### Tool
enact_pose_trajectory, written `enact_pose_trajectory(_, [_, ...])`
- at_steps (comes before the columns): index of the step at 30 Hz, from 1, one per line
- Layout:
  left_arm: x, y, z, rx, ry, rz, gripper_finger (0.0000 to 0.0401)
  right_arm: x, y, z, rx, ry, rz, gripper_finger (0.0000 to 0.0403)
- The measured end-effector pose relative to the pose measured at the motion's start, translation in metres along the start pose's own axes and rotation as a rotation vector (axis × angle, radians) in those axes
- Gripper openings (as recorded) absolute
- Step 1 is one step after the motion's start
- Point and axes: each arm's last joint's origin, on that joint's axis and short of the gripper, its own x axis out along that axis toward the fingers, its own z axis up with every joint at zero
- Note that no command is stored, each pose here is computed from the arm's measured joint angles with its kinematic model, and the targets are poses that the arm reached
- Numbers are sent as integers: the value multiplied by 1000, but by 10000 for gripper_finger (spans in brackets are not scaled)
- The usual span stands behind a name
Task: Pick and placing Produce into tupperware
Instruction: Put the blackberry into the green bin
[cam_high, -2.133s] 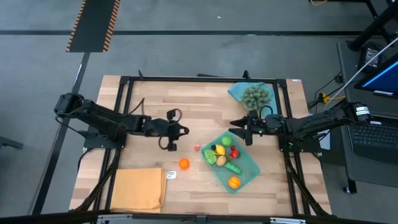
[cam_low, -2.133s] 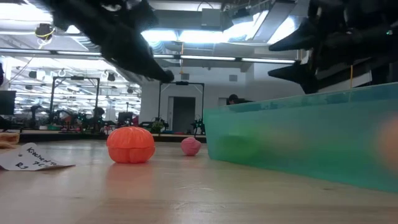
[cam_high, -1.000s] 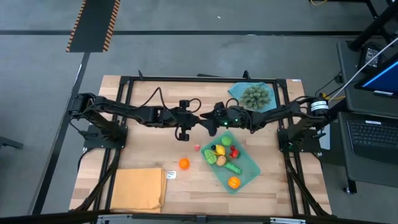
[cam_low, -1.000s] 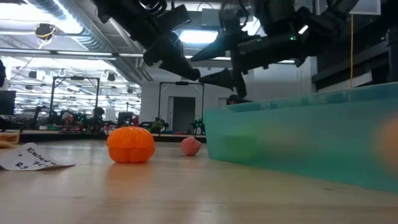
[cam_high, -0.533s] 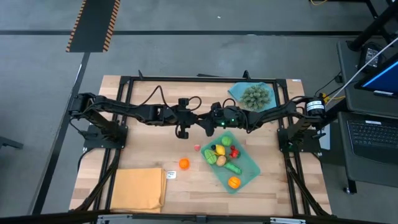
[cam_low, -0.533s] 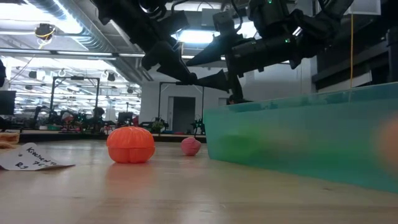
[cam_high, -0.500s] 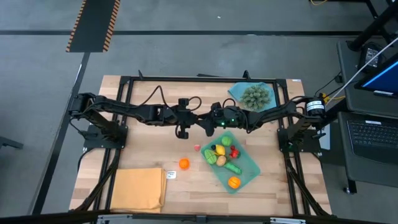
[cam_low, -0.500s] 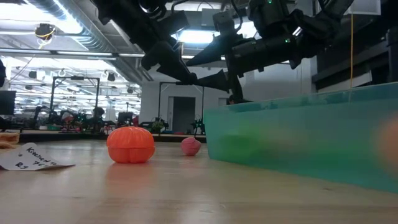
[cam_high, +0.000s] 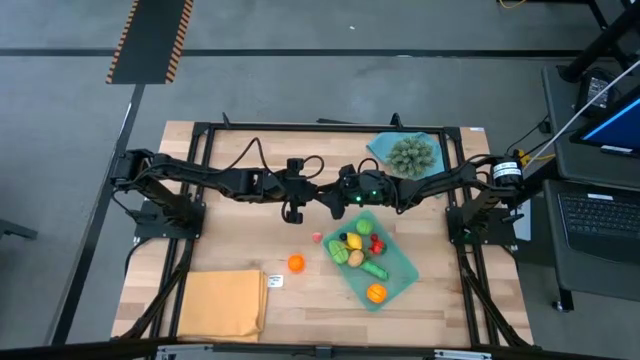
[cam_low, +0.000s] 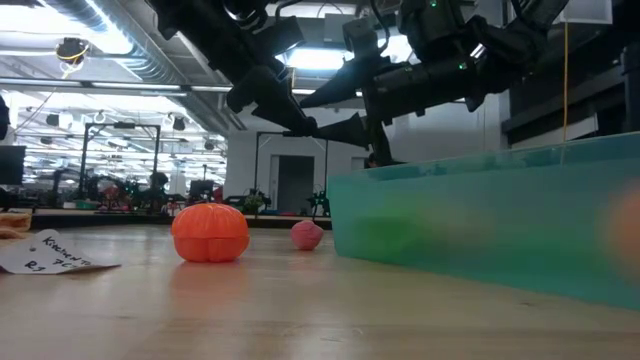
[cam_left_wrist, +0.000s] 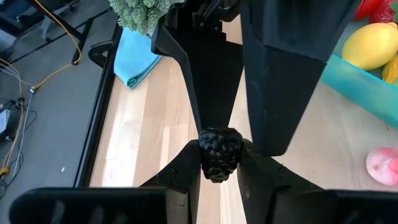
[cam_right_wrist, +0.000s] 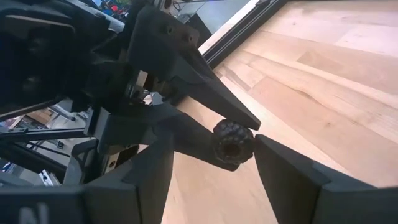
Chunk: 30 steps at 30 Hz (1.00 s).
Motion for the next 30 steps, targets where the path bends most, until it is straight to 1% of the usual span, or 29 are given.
enact_pose_trajectory(12, [0,0,0,0,-1,-1,74,0,-1,-1,-2,4,-7,155])
enact_pose_trajectory(24, [0,-1,0,-1,-10,-39,74,0,-2,-2,-5,17,-16,104])
enact_pose_trajectory(27, [0,-1,0,-2,-9,-41,74,0,-2,-2,-7,17,-16,98])
enact_pose_trajectory(30, [0,-1,0,-3,-10,-42,74,0,-2,-2,-8,14,-19,106])
